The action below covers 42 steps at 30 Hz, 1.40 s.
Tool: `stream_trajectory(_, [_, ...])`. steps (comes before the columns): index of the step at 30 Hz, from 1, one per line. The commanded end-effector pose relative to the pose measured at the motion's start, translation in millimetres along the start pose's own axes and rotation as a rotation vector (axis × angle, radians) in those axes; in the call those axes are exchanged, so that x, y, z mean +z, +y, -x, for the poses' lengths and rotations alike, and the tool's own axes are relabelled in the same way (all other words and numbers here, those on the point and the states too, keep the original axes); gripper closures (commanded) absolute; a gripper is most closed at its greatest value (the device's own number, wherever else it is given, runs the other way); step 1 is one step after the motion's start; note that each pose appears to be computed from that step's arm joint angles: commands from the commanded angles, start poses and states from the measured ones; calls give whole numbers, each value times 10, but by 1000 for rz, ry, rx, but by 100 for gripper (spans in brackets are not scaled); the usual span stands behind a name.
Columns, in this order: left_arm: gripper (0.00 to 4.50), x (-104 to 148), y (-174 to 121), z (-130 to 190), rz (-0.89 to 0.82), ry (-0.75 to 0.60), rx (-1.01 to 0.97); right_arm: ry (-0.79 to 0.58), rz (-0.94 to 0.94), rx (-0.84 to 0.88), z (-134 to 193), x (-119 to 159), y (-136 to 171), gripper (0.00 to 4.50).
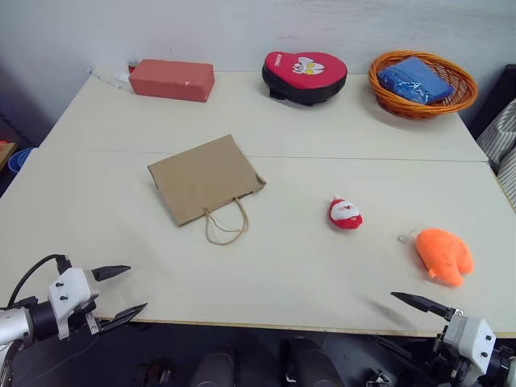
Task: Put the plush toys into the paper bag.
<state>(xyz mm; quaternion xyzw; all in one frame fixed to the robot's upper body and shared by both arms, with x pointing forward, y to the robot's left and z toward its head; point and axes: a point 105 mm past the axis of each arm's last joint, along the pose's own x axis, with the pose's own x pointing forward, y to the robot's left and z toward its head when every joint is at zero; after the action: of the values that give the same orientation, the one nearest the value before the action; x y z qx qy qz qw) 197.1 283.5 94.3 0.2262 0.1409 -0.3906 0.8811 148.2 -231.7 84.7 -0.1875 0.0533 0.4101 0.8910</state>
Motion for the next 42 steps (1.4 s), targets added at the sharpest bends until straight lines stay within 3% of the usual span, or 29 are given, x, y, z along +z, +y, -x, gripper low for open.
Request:
stream_trajectory(1, [0,108,88,29,-17,-42,43,-20,-6,-25,-9,31,-21,5])
stream_trajectory(6, [0,384,177,-59,101,-123,-44,-135,-35,-124,-132,273,-56,5])
stream_trajectory(9, [0,600,265,-164,149,-158,-94,-272,-49,-178,-267,580,-93,5])
stream_trajectory(14, [0,940,125,-475,55,-102,-317,-437,-67,-141,-422,995,-47,5])
stream_trajectory(19, [0,948,99,-870,-86,29,-394,-449,-69,-118,-543,1043,39,5])
stream_trajectory(23, [0,1182,176,-1308,-165,-70,-362,-447,-71,-136,-589,1022,43,5])
stream_trajectory(26, [0,1294,206,-1453,-194,-117,-354,-436,-77,-142,-607,988,49,5])
stream_trajectory(31, [0,1218,232,-1564,-297,-73,-374,-417,-87,-166,-605,885,39,5])
stream_trajectory(42, [334,1330,235,-1724,-403,-137,-397,-375,-120,-177,-580,733,81,0])
